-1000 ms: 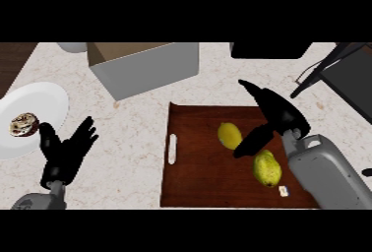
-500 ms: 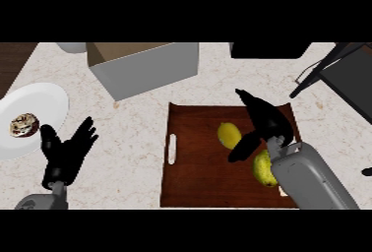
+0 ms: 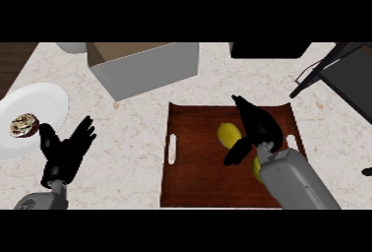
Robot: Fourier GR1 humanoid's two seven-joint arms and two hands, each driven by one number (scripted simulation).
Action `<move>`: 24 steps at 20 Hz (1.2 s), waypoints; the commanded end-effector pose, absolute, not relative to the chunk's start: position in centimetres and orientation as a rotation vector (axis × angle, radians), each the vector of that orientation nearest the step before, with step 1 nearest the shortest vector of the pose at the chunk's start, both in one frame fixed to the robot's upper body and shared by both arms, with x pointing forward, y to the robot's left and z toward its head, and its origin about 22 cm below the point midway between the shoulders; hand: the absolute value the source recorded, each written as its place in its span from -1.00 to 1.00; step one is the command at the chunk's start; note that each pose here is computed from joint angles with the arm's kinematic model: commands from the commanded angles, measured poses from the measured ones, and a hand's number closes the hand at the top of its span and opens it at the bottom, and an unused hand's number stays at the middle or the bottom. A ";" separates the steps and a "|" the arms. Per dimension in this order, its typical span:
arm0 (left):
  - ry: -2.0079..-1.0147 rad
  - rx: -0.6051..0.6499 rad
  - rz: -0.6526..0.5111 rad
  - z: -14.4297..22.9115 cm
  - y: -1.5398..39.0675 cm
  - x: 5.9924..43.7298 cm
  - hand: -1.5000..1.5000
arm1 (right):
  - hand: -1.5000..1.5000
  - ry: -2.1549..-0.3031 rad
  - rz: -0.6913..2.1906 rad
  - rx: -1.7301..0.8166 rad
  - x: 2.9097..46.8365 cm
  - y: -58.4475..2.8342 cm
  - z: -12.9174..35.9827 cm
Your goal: Pick the lemon from the tray and place it in the tiered shelf
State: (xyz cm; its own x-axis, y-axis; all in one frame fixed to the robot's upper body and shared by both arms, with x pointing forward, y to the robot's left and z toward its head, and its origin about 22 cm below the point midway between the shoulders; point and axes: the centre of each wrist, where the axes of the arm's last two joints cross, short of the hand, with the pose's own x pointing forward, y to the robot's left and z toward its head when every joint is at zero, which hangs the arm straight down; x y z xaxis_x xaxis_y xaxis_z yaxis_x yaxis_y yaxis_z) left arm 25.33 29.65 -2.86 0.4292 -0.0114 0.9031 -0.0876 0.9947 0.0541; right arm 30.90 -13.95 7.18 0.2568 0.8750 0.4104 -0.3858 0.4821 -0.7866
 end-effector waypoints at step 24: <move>-1.111 0.103 0.031 -0.9 30.5 24.8 0.00 | -1.00 -0.986 0.963 -0.659 34.7 -12.1 -1.0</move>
